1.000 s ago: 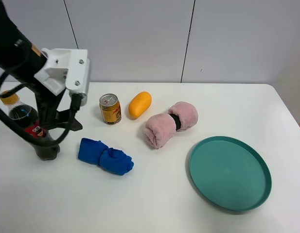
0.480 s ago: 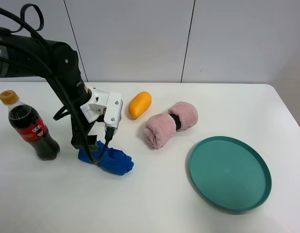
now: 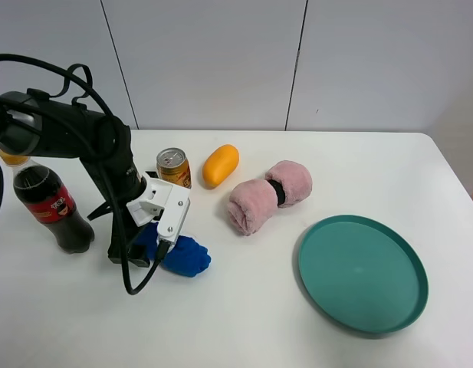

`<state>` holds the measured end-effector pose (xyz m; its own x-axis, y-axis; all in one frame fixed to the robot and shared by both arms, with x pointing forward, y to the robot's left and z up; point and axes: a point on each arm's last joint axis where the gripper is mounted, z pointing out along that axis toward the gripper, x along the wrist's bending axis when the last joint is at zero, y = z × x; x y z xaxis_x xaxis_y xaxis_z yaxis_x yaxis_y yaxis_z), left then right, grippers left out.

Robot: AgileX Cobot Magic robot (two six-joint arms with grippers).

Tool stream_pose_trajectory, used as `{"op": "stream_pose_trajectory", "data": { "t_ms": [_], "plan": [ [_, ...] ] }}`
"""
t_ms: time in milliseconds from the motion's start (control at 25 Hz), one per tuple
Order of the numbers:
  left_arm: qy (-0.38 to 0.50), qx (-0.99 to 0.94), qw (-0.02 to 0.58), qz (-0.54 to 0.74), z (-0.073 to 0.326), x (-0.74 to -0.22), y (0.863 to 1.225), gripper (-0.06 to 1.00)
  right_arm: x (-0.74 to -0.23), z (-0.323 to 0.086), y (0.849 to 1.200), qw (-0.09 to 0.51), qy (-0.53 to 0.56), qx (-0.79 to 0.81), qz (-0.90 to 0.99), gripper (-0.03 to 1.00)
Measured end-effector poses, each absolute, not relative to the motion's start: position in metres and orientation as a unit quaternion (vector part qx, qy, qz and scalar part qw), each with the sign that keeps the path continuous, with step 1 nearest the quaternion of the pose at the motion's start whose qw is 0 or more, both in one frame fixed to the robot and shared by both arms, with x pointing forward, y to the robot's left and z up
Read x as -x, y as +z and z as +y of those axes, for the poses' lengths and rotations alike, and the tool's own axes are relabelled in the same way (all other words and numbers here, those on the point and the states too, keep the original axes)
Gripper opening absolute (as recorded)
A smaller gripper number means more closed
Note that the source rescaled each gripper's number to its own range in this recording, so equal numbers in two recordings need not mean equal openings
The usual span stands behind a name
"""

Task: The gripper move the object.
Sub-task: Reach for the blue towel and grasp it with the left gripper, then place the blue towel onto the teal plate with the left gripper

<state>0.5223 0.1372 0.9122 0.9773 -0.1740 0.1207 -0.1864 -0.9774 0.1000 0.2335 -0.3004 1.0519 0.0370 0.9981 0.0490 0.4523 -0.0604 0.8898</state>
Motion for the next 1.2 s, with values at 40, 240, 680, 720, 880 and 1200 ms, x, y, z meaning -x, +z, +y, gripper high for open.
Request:
{"op": "stream_pose_trajectory", "data": {
  "t_ms": [40,240,680,720,880,1200],
  "plan": [
    [0.061,-0.992,0.059,-0.094,0.137,-0.522,0.910,0.84,-0.234,-0.300,1.052,0.362,0.377,-0.623,0.582,1.00],
    [0.081,-0.989,0.077,-0.098,0.136,-0.521,0.905,0.84,-0.234,-0.300,1.052,0.362,0.377,-0.623,0.582,1.00],
    [0.054,-0.989,0.087,-0.105,0.132,-0.521,0.883,0.80,-0.234,-0.300,1.052,0.362,0.377,-0.623,0.582,1.00],
    [0.054,-0.989,0.087,-0.105,0.132,-0.521,0.883,0.77,-0.234,-0.300,1.052,0.362,0.377,-0.623,0.582,1.00],
    [0.054,-0.989,0.087,-0.106,0.132,-0.521,0.883,0.20,-0.234,-0.300,1.052,0.362,0.377,-0.623,0.582,1.00],
    [0.112,-0.982,0.110,-0.103,0.117,-0.526,0.928,0.00,-0.234,-0.300,1.052,0.362,0.377,-0.623,0.582,1.00]
  ]
}}
